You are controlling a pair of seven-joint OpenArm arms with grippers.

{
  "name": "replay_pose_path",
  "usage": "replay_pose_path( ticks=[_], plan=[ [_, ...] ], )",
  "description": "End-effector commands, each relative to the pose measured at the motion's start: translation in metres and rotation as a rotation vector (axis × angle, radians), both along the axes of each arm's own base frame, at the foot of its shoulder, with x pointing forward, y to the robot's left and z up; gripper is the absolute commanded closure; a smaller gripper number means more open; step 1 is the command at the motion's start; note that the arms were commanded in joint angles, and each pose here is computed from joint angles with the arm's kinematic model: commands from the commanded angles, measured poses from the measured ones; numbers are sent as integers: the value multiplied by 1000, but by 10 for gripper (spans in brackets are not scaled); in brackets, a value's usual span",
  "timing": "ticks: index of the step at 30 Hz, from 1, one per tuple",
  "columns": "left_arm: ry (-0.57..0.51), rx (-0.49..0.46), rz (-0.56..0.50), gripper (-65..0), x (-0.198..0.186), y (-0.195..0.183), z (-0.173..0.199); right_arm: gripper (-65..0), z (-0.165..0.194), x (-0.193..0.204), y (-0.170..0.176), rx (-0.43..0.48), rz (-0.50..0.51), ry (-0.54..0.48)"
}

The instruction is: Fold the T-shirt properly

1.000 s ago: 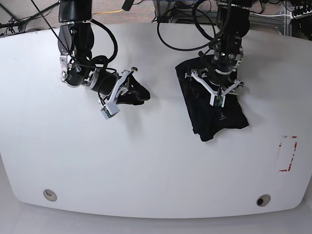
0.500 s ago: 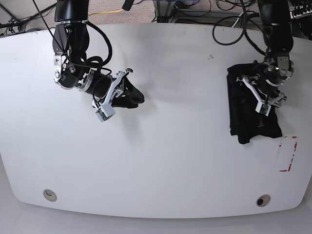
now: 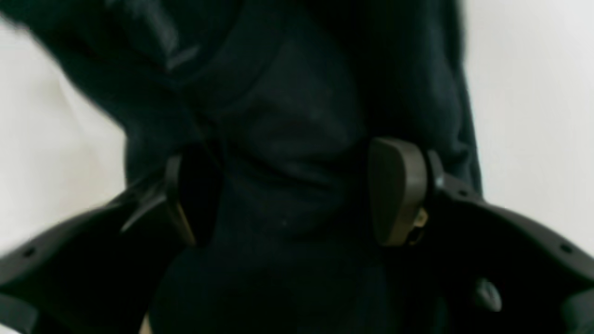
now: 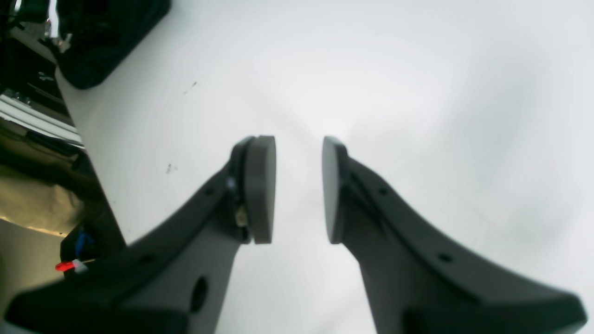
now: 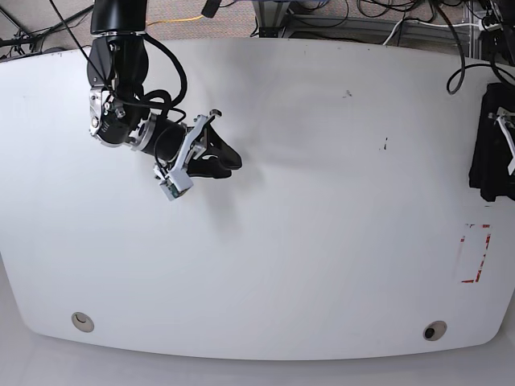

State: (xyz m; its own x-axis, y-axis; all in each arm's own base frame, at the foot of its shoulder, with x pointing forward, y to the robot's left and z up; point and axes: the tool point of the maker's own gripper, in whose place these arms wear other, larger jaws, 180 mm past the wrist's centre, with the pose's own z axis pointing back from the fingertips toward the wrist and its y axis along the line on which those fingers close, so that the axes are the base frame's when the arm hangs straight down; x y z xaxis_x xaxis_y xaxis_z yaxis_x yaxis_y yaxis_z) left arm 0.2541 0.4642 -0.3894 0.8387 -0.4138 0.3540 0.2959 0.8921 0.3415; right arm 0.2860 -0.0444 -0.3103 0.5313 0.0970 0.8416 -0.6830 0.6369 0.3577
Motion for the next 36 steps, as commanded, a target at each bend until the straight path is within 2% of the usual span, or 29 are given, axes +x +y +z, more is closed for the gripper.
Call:
replay_pose_path(
  ticks=[1,5,8,11,15,18,20,23,26,29,32,36],
  plan=[
    [-23,60,44,-446,-1,27,24,-166,17,6,0,33,-1,-56],
    [-94,75,119,-446,-6,49,47,-166,16,6,-4,13,5,-57],
    [-194,116,112,-446,9,51,82,-166,15,7,-7,8,0,-56],
    [-223,177,75,-446,21,43,108,-166,13,7,-10,-8,-2,-56],
    [-307,178,14,-438,41,5,121,-166,0,10,-24,-131,-16,-60],
    [-453,111,-67,-381,61,-44,128,-166,-13,21,-37,-281,-44,-79],
    [-557,47,-116,-378,71,-75,131,-166,-20,28,-46,-376,-68,-91],
    [-731,-15,-72,-378,74,-98,136,-166,-24,36,-53,-472,-108,-149],
    [-866,-46,-17,-378,70,-112,143,-166,-24,42,-54,-514,-137,-233],
    [-944,-77,54,-378,60,-128,142,-166,-18,41,-51,-483,-172,-331],
    [-954,-111,100,-378,43,-146,132,-166,-14,36,-50,-438,-215,-389],
    [-928,-169,139,-376,17,-170,112,-166,-23,27,-62,-383,-297,-382]
  ],
)
